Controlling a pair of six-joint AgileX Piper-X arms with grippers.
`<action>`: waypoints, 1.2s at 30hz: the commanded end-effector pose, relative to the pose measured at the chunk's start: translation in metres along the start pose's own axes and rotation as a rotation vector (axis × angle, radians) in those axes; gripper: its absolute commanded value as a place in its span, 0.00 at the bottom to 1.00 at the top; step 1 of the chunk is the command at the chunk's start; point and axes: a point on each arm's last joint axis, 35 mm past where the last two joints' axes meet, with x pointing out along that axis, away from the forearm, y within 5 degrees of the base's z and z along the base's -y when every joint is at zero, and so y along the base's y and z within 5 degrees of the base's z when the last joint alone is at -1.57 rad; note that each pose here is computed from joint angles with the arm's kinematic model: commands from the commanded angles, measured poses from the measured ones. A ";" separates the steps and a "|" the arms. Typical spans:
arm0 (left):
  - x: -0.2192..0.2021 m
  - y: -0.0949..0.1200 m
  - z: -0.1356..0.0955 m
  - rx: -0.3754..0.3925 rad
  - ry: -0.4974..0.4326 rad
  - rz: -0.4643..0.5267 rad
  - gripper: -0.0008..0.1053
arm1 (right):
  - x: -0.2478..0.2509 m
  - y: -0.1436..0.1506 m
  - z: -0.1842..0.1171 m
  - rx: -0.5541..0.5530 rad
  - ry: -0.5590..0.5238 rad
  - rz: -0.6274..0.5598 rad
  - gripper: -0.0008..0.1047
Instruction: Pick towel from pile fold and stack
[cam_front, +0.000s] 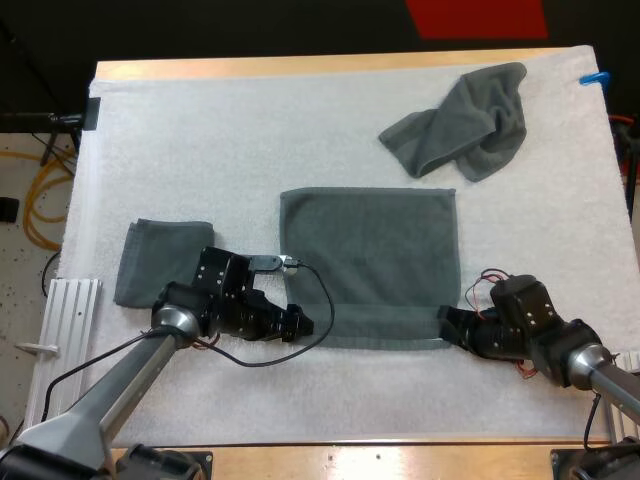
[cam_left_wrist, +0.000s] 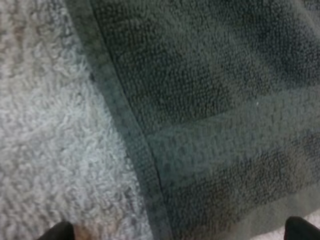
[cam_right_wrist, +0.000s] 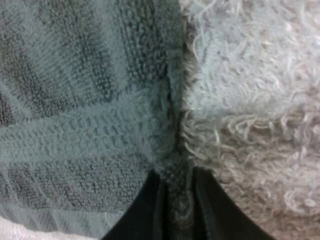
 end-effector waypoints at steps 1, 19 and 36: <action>0.001 0.000 0.001 -0.010 0.005 -0.016 0.74 | -0.001 -0.001 -0.001 -0.009 -0.004 -0.015 0.01; 0.022 0.002 0.002 -0.076 0.160 -0.259 0.74 | -0.001 -0.001 -0.001 -0.009 0.000 -0.010 0.01; 0.015 0.003 -0.005 -0.039 0.176 -0.194 0.01 | -0.015 0.006 -0.009 -0.034 0.047 -0.001 0.01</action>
